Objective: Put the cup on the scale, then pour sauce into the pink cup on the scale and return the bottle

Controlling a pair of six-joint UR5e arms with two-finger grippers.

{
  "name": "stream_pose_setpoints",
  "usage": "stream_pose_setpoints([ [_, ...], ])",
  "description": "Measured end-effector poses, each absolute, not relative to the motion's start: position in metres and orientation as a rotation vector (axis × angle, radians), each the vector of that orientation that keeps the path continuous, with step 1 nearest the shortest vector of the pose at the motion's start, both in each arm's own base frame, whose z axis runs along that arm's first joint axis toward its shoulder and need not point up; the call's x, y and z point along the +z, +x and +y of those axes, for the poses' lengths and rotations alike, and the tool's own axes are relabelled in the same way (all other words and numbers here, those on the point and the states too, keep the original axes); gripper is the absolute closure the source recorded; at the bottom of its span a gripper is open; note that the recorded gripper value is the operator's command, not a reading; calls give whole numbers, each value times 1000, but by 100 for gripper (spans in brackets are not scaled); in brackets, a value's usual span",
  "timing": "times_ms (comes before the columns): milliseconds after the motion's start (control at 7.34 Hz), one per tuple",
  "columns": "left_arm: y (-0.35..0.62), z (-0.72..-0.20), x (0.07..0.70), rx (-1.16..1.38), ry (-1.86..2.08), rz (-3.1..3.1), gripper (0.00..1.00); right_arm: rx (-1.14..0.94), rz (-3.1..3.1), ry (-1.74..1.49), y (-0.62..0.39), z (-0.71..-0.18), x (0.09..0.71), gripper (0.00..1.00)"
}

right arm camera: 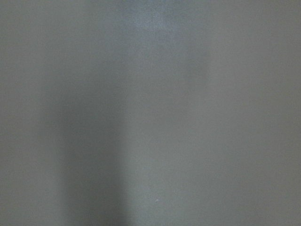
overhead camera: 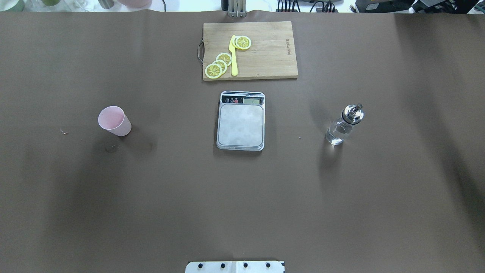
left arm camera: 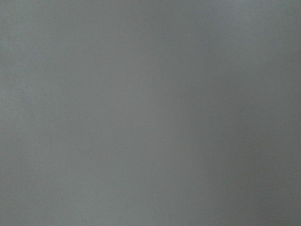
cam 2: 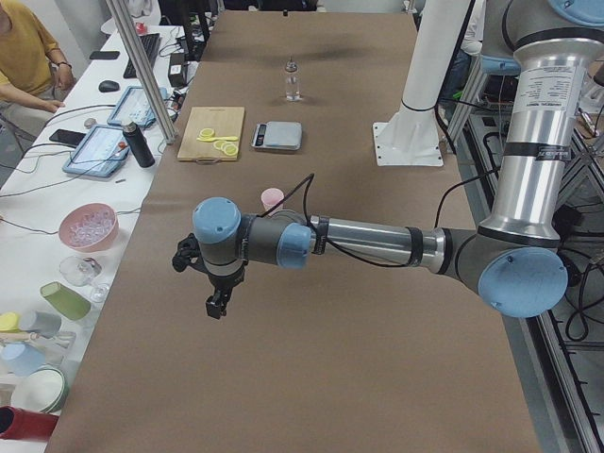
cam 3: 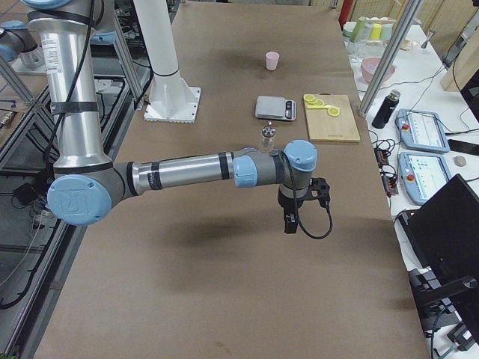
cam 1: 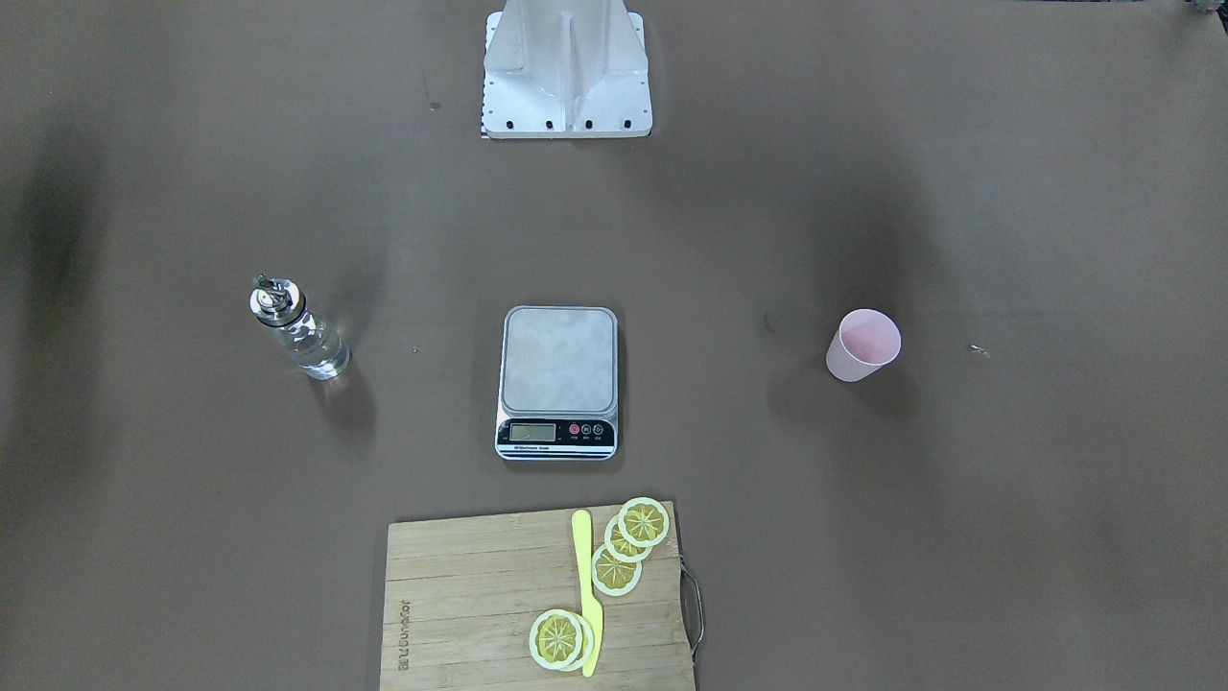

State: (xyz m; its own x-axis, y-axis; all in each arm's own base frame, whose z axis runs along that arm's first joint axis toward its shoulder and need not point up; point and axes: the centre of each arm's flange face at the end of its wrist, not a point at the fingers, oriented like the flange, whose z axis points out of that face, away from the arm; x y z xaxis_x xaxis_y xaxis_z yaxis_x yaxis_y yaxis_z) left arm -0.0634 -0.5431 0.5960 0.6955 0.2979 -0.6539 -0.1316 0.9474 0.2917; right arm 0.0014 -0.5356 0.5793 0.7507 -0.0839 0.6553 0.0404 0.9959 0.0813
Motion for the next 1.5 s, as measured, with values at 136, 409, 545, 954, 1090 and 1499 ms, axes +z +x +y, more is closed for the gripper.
stream_pose_setpoints([
  [136, -63, -541, 594, 243, 234, 766, 2, -67, -717, 63, 1, -535, 579, 0],
  [409, -60, -542, 577, 228, 251, 764, 0, -66, -723, 60, 1, -534, 579, 0],
  [545, -57, -542, 560, 214, 268, 766, 0, -65, -734, 56, 1, -532, 581, 0],
  [954, -20, -545, 523, 204, 257, 829, 0, -67, -761, 55, -1, -531, 579, 0],
  [1090, 15, -550, 499, 204, 239, 851, 0, -70, -764, 54, -2, -531, 579, 0],
  [1499, 106, -556, 436, 184, 189, 886, 0, -98, -768, 69, -13, -536, 568, 0],
])
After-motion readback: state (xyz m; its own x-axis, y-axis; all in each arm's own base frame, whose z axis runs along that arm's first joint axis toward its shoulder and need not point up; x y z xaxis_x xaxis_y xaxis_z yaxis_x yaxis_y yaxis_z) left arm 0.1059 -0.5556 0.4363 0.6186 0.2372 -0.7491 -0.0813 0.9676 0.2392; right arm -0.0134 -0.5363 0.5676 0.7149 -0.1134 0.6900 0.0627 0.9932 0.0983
